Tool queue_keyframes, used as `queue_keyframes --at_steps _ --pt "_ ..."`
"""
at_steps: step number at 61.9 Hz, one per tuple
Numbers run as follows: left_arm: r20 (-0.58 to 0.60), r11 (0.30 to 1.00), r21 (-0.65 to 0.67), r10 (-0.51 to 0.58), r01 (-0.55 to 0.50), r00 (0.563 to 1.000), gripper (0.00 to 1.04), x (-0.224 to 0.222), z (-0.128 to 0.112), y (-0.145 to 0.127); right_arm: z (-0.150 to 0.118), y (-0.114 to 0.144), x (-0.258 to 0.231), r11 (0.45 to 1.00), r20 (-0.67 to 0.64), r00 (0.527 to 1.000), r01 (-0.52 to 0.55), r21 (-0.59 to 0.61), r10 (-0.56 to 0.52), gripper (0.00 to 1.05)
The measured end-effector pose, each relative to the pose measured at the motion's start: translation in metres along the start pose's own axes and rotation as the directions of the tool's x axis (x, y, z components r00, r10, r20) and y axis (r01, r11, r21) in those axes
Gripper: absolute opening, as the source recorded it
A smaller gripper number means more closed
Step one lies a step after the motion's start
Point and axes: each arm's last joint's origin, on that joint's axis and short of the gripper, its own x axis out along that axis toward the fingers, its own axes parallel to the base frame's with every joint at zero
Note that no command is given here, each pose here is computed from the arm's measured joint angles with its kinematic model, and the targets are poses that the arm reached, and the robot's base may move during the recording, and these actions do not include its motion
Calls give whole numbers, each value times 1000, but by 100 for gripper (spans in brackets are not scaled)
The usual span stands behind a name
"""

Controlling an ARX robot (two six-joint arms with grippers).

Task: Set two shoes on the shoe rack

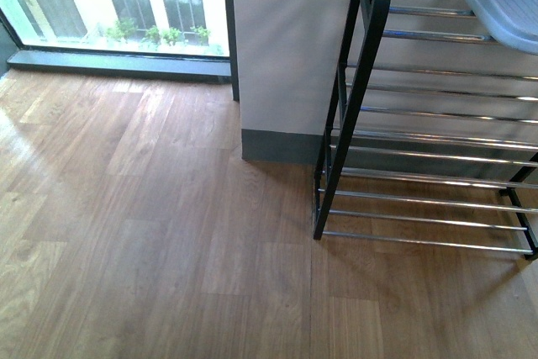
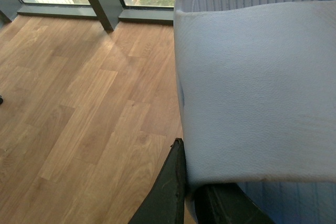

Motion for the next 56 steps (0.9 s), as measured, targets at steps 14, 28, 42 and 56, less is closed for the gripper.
queue_keyframes --at_steps 14,28,42,56 --pt "0 1000 0 1 -1 1000 2 0 0 0 -11 8 -15 995 -69 996 -54 -83 48 69" --pt "0 1000 0 0 0 1000 2 0 0 0 -27 20 -39 991 -72 996 -57 -119 49 27" --pt "0 1000 0 0 0 1000 2 0 0 0 -37 27 -56 990 -74 996 -58 -126 49 2" --pt "0 1000 0 0 0 1000 2 0 0 0 -43 38 -69 990 -73 996 -68 -127 59 2"
